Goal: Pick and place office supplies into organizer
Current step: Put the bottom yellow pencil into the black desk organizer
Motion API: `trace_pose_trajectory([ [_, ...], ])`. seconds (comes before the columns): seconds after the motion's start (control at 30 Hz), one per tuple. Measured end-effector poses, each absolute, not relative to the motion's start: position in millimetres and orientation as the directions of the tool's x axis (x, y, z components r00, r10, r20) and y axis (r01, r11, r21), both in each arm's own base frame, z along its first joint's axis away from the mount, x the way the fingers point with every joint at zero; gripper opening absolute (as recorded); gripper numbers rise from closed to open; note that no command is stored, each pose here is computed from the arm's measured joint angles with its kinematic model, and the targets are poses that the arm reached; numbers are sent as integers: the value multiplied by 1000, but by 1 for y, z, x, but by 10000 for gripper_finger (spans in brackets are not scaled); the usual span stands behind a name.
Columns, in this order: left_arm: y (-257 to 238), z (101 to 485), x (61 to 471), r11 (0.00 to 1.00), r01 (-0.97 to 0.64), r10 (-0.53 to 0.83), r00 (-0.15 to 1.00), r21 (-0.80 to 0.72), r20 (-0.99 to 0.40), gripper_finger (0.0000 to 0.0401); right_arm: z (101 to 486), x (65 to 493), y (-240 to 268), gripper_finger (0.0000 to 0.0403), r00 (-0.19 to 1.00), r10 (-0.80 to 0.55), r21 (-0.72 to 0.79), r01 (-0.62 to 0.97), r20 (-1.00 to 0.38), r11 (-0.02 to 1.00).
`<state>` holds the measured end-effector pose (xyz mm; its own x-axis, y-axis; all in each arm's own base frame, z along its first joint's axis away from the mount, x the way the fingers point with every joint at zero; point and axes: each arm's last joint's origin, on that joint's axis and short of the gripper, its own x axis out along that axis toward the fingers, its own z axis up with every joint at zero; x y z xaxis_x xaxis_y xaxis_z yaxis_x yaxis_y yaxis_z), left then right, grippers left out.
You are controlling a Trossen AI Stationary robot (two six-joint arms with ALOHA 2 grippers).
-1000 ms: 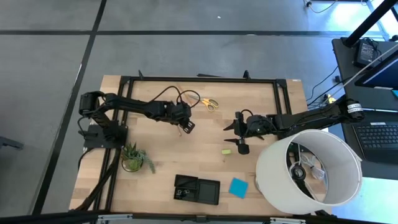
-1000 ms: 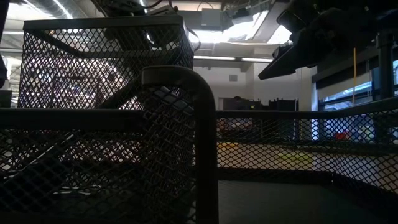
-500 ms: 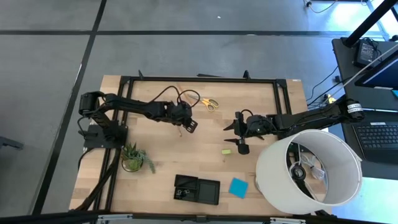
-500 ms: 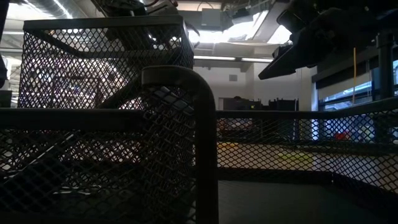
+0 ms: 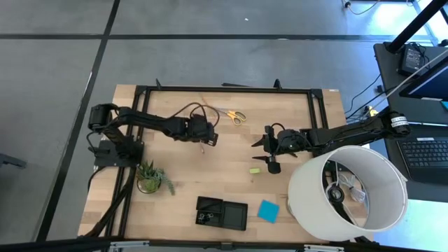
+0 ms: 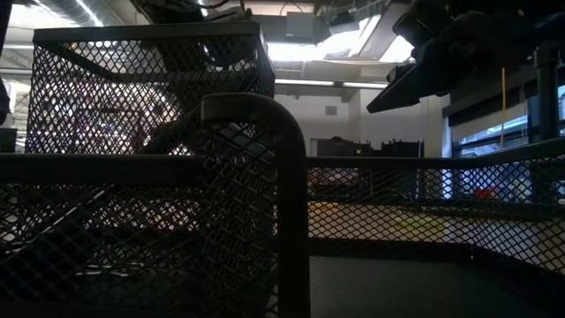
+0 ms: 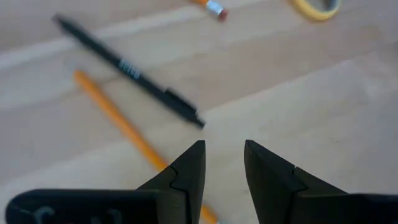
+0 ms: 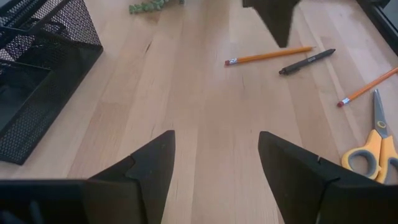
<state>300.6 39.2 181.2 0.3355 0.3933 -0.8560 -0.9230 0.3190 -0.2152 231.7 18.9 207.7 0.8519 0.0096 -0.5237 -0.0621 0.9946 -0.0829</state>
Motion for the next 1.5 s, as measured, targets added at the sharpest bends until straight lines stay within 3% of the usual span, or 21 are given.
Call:
trace_pose_trajectory([
  [0.3, 9, 177, 289, 157, -971, 412, 233, -183, -881, 104, 208, 232, 19, 233, 852, 9, -85, -63, -524, 994],
  [0.87, 10, 141, 296, -56, -987, 399, 113, -148, -910, 104, 207, 231, 19, 233, 850, 9, -88, -65, -527, 994],
  [1.13, 11, 148, 305, -51, -979, 418, 158, -197, -894, 104, 207, 231, 19, 233, 849, 9, -90, -67, -529, 994],
  [1.5, 14, 148, 305, -81, -978, 447, 135, -191, -884, 104, 207, 231, 19, 233, 847, 9, -90, -67, -532, 994],
])
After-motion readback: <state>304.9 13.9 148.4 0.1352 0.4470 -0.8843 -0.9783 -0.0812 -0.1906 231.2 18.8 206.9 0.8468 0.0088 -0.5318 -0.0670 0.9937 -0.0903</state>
